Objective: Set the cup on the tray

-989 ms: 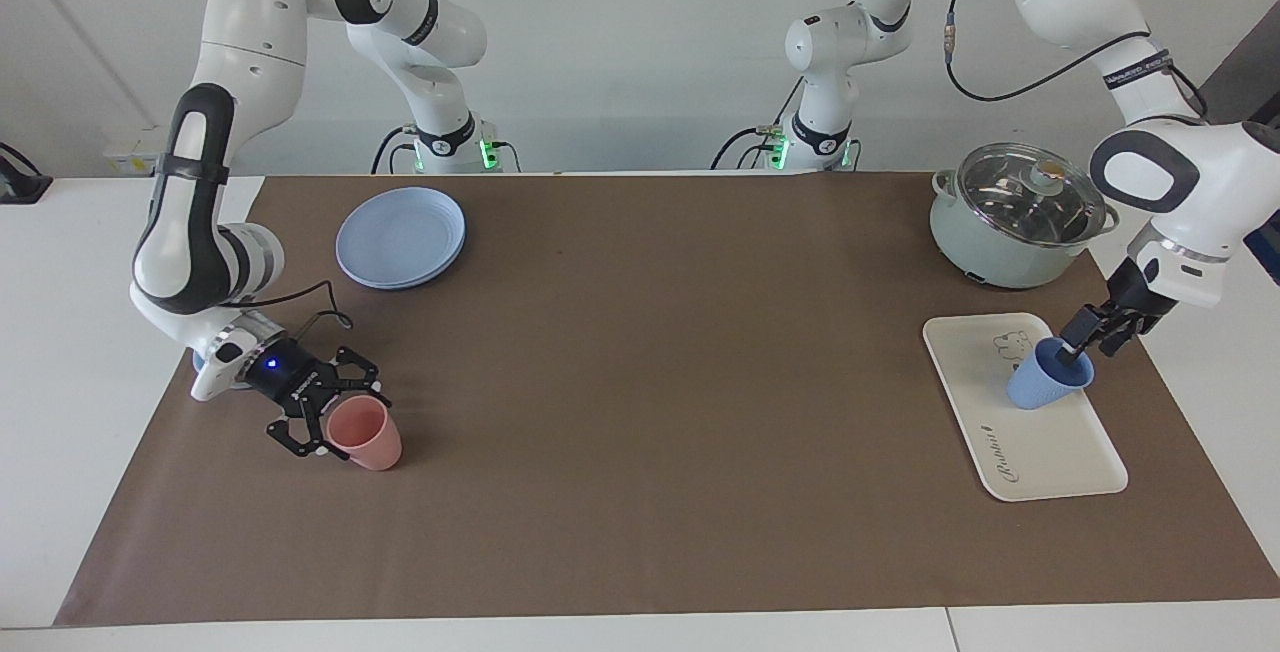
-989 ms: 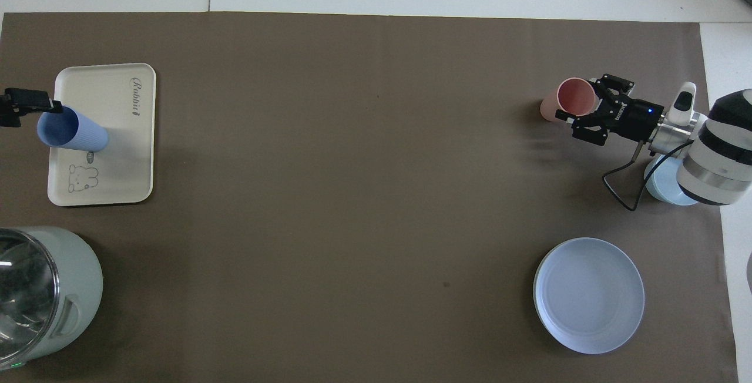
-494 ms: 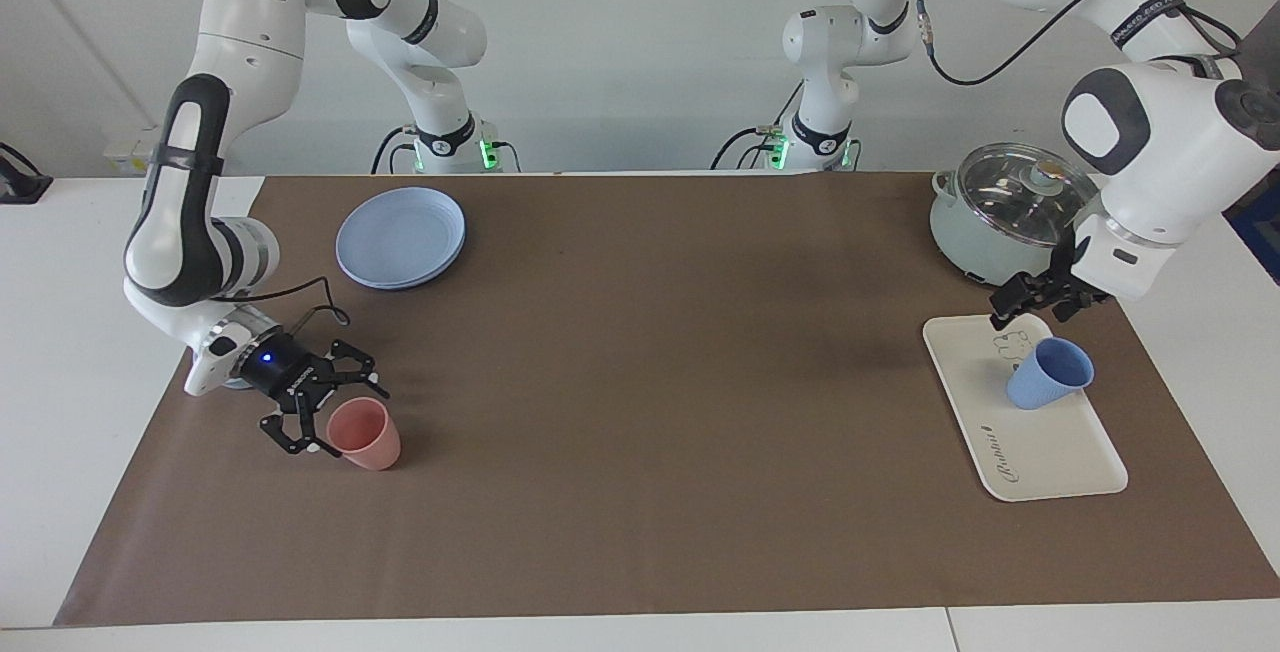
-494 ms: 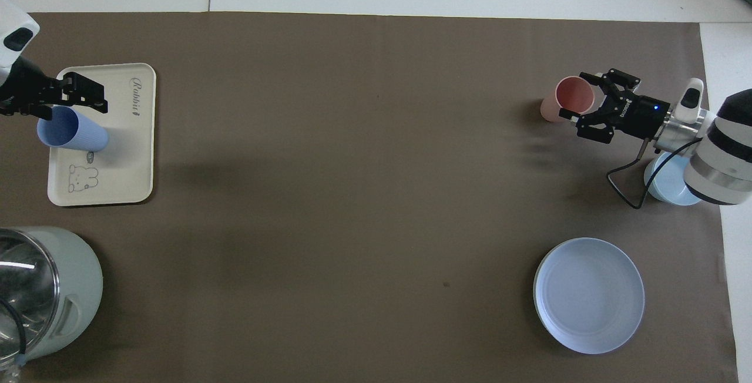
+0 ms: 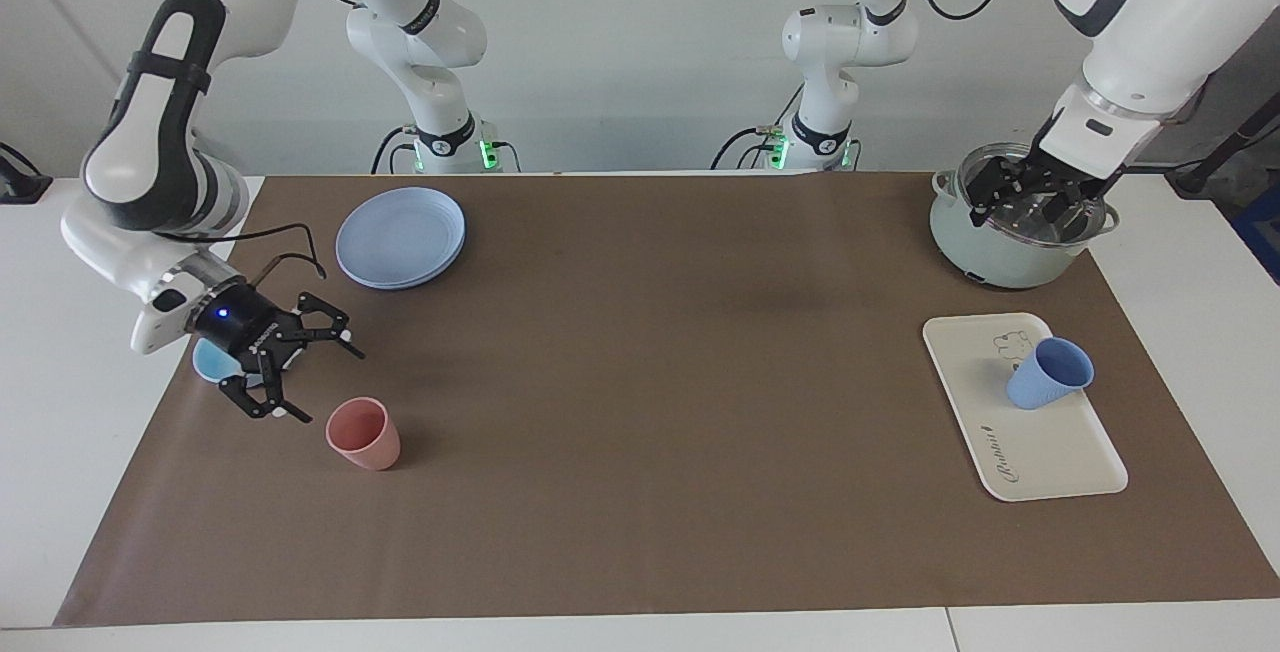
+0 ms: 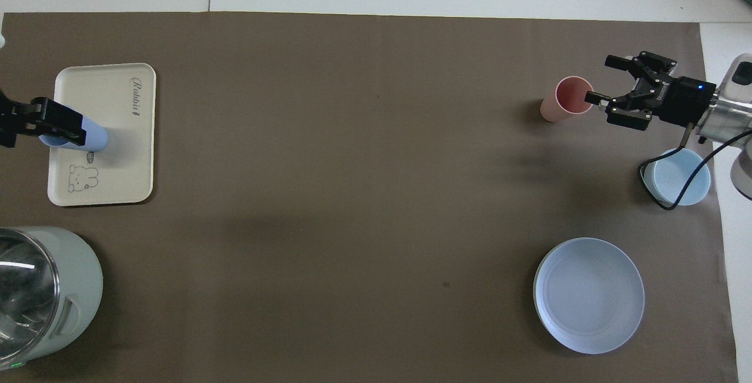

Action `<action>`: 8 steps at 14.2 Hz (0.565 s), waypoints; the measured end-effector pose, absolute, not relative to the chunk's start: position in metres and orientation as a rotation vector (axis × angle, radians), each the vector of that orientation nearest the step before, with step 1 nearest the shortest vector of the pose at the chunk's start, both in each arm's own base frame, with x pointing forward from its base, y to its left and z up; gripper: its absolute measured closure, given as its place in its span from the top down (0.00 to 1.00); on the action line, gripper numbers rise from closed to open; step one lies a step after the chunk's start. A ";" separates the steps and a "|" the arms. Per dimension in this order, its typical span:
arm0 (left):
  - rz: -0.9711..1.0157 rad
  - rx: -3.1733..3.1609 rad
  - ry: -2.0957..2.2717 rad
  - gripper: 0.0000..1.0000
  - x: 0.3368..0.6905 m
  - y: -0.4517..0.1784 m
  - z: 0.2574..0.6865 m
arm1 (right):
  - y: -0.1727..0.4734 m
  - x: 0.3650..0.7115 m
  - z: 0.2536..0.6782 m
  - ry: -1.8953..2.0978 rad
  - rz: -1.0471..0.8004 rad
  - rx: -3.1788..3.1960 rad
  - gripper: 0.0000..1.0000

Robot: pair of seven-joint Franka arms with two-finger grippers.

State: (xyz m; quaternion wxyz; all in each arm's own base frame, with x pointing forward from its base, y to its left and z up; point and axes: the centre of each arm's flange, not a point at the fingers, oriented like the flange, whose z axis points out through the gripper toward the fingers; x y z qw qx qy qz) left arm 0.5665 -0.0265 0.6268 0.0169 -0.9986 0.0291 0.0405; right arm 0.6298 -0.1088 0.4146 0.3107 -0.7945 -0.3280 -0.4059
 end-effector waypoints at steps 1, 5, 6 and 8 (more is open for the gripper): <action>0.134 -3.096 0.120 1.00 0.562 -0.036 0.626 | -0.107 0.626 0.430 -0.876 -1.031 -2.129 1.00; 0.122 -3.088 0.196 1.00 0.556 -0.064 0.592 | -0.098 0.615 0.469 -0.920 -0.891 -2.262 1.00; 0.118 -3.089 0.198 1.00 0.556 -0.064 0.587 | -0.093 0.615 0.480 -0.923 -0.843 -2.315 1.00; 0.094 -3.091 0.179 1.00 0.556 -0.061 0.590 | -0.076 0.612 0.508 -0.876 -0.719 -2.457 1.00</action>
